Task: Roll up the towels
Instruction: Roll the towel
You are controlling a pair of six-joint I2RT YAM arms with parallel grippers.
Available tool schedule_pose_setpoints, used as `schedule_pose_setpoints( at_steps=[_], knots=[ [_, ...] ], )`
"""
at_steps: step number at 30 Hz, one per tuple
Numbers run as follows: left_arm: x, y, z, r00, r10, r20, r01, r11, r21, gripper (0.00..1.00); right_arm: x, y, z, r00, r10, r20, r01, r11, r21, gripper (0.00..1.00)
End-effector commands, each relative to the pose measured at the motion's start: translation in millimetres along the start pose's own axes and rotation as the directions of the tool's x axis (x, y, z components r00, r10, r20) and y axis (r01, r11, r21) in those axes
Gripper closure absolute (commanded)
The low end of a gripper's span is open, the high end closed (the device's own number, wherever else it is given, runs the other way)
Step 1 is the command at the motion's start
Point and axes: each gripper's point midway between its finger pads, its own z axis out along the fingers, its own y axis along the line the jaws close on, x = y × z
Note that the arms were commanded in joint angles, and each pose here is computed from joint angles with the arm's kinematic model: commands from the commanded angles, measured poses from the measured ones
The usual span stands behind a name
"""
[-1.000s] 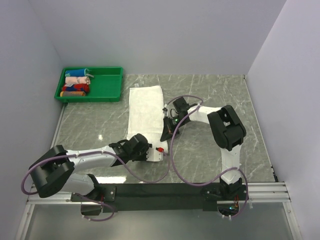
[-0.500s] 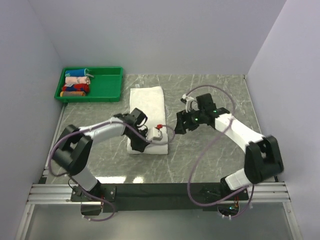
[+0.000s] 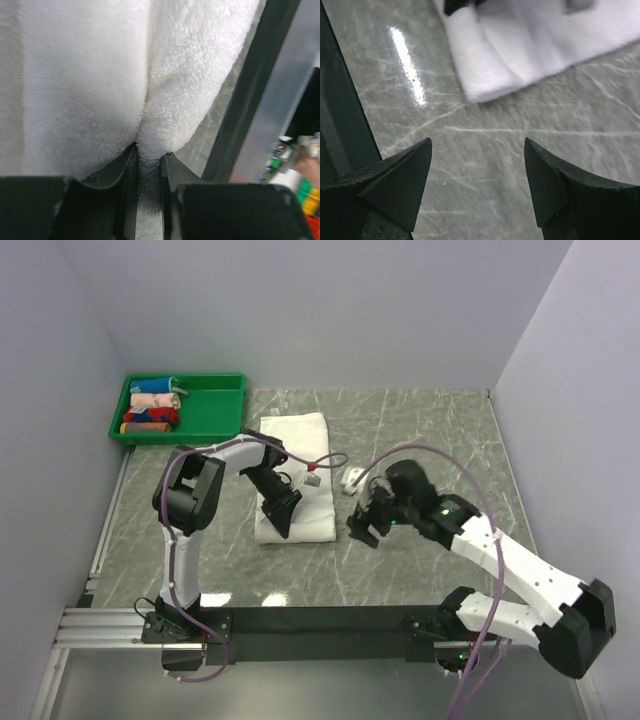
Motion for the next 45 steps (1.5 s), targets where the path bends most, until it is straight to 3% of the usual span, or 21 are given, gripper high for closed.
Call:
schedule_pose_setpoints(
  at_steps=[1,4,9,16,19,22,23,25,26,28,29,32,34,35,43,45],
  knots=[
    [23.0,30.8,18.4,0.992,-0.055,-0.116,0.054,0.998,-0.014,0.95,-4.5,1.9,32.9,0.989,-0.145,-0.035,0.147,0.989,0.036,0.19],
    [23.2,43.2,17.0,0.988,-0.089,-0.124,0.087,0.996,-0.022,0.94,-15.0,-1.9,65.4,0.974,-0.201,-0.100,0.208,0.977,0.058,0.19],
    [22.6,49.2,16.7,0.984,-0.130,-0.120,0.131,0.991,-0.002,0.94,-42.6,-1.8,108.2,0.962,-0.264,-0.064,0.269,0.959,0.093,0.19],
    [25.4,54.8,20.6,0.980,-0.173,-0.093,0.175,0.984,0.013,0.92,-19.7,35.9,147.6,0.942,-0.319,-0.107,0.312,0.947,-0.081,0.21],
    [26.1,55.1,19.8,0.980,-0.179,-0.083,0.181,0.983,0.013,0.90,-4.3,35.4,164.6,0.936,-0.317,-0.150,0.303,0.947,-0.108,0.28],
    [25.5,55.2,18.1,0.979,-0.191,-0.067,0.193,0.981,0.017,0.90,12.2,48.8,169.1,0.934,-0.308,-0.182,0.267,0.939,-0.218,0.52],
    [25.2,53.6,16.4,0.980,-0.191,-0.060,0.193,0.981,0.018,0.89,18.3,52.7,167.1,0.933,-0.301,-0.198,0.249,0.936,-0.250,0.63],
    [24.9,51.6,13.1,0.982,-0.184,-0.042,0.185,0.982,0.024,0.89,22.2,58.4,168.2,0.937,-0.281,-0.205,0.212,0.929,-0.303,0.71],
    [24.7,45.8,9.1,0.984,-0.175,-0.031,0.176,0.984,0.023,0.89,28.9,60.9,166.1,0.936,-0.268,-0.230,0.185,0.927,-0.327,0.83],
    [21.2,46.6,4.4,0.987,-0.161,0.012,0.161,0.987,-0.004,0.82,30.8,63.0,167.7,0.943,-0.227,-0.242,0.130,0.924,-0.361,0.98],
    [21.8,39.7,-0.1,0.988,-0.151,0.032,0.151,0.988,-0.014,0.79,36.5,57.7,164.3,0.943,-0.194,-0.269,0.086,0.926,-0.367,1.00],
    [15.8,28.0,-15.0,0.984,-0.123,0.129,0.129,0.991,-0.034,0.68,35.9,63.2,153.7,0.947,-0.100,-0.306,-0.050,0.892,-0.449,1.00],
    [12.1,35.7,-27.6,0.973,-0.117,0.200,0.137,0.986,-0.093,0.66,26.3,75.1,149.5,0.947,-0.053,-0.317,-0.135,0.829,-0.542,1.00],
    [13.3,32.9,-36.7,0.967,-0.105,0.232,0.137,0.982,-0.127,0.63,33.1,83.7,137.8,0.923,-0.028,-0.384,-0.214,0.792,-0.571,1.00],
    [16.0,39.4,-114.2,0.879,-0.022,0.475,0.188,0.934,-0.304,0.57,35.3,97.5,137.3,0.844,0.108,-0.526,-0.463,0.642,-0.611,1.00],
    [14.5,35.3,-139.1,0.860,0.083,0.504,0.167,0.887,-0.430,0.55,32.9,97.5,143.3,0.816,0.151,-0.558,-0.529,0.582,-0.617,1.00]
  ],
)
